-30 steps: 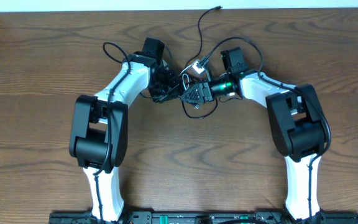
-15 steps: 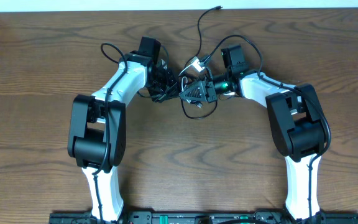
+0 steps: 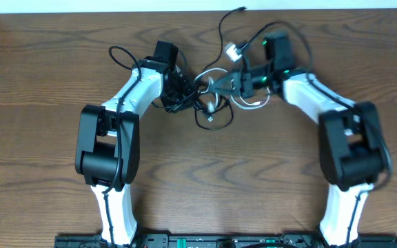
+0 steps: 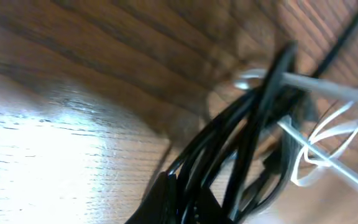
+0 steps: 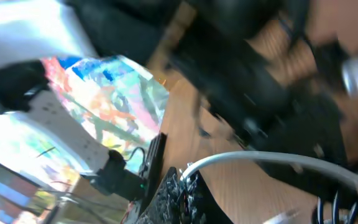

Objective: Untangle cables

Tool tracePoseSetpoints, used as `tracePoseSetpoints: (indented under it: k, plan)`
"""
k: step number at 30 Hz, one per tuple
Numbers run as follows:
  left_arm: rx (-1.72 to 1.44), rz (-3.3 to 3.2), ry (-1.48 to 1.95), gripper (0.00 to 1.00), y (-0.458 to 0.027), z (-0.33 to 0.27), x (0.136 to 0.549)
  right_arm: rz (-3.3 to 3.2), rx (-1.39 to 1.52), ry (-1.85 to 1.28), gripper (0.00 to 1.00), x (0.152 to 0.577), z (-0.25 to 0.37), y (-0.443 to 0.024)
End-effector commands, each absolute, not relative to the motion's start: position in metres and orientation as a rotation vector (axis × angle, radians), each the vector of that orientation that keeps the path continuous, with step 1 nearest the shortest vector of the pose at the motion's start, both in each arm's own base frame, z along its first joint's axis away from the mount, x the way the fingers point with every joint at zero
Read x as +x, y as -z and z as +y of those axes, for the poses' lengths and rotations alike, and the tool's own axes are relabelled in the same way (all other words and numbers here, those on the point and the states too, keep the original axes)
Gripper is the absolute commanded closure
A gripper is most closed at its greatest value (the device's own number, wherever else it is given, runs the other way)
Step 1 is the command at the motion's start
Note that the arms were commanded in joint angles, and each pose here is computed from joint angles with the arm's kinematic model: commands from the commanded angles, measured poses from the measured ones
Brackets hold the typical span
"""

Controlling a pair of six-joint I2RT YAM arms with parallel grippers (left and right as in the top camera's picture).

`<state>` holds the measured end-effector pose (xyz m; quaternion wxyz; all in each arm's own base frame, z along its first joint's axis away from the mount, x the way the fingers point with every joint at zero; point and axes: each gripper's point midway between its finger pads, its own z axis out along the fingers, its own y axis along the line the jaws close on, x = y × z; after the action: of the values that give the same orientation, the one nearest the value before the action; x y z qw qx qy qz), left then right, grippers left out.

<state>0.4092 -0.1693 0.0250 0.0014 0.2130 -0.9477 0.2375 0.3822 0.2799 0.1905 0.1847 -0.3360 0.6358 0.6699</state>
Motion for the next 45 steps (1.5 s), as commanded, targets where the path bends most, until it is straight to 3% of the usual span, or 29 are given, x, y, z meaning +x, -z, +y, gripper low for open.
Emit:
tracePoseSetpoints:
  k: [1,10,17,27,36,41,45]
  plan:
    - [0.68,-3.01,-0.644,0.92,-0.013,-0.156,0.409,1.686,-1.001,-1.857,0.99,0.374,0.263,-0.245]
    - [0.682,-3.041,-0.52,0.92,-0.008,-0.142,0.405,1.635,-0.954,-1.722,0.99,0.381,0.218,-0.295]
    - [0.654,-3.05,-0.484,0.92,-0.006,-0.139,0.402,1.745,-0.72,-1.614,0.99,0.414,0.168,-0.298]
    - [0.594,-3.058,-0.453,0.92,-0.005,-0.136,0.397,2.064,-0.103,-1.313,0.99,0.463,0.061,-0.24]
    - [0.552,-3.075,-0.432,0.92,-0.004,-0.133,0.397,2.395,0.452,-0.778,0.99,0.449,-0.061,-0.155]
    - [0.445,-3.101,-0.429,0.92,-0.005,-0.133,0.396,2.446,0.6,-0.595,0.99,0.435,-0.104,-0.138]
    - [0.299,-3.136,-0.432,0.93,-0.015,-0.133,0.394,2.428,0.478,-0.663,0.98,0.437,-0.093,-0.145]
